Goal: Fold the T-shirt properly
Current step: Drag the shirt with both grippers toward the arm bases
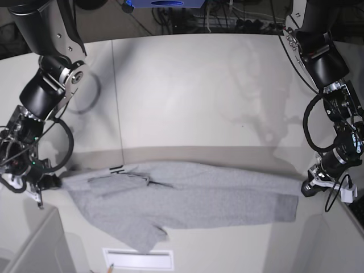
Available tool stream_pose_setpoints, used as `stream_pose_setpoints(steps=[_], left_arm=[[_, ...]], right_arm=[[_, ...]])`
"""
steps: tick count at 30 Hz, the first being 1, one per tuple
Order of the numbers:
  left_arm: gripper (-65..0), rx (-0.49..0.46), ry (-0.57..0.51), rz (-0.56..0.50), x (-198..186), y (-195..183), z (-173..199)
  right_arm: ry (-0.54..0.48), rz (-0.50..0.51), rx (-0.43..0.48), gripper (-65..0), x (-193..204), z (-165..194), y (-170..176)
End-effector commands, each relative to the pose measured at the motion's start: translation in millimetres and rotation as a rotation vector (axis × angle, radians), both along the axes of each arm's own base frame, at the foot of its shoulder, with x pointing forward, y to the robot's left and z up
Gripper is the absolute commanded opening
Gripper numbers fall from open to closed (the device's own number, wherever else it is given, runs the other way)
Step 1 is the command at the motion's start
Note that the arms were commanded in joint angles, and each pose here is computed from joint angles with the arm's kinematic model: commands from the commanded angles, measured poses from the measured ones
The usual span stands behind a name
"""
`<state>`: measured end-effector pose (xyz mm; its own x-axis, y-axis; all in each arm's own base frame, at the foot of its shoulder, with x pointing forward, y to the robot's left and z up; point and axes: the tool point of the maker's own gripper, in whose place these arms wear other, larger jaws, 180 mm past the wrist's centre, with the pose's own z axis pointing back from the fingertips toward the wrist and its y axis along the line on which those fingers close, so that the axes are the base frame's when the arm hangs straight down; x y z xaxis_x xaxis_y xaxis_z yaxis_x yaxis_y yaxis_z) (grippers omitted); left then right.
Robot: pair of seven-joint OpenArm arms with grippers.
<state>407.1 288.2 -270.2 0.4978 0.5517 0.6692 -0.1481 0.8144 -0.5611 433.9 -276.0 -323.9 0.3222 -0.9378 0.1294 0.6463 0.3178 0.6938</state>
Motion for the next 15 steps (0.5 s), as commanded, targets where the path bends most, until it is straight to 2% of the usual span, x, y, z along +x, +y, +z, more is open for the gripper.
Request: stream_pose_setpoints(steps=[1, 3, 8, 15], left_arm=[[-65.0, 0.014, -0.057, 0.012, 5.2, 7.6, 19.8], [-65.0, 0.027, -0.023, 0.017, -5.4, 13.2, 7.9], [-65.0, 0.087, 0.040, 0.009, -37.5, 18.3, -12.8], [-65.0, 0.150, 0.212, 0.022, -117.6, 31.4, -63.2]], right_arm=[[-0.070, -0.008, -0.011, -65.0, 12.1, 28.4, -9.8], [-0.055, -0.002, -0.015, -65.0, 4.4, 25.5, -14.3], [0.026, -0.007, -0.036, -65.0, -27.1, -8.2, -20.7], [0.122, -0.002, -0.098, -65.0, -87.0, -46.4, -21.8]])
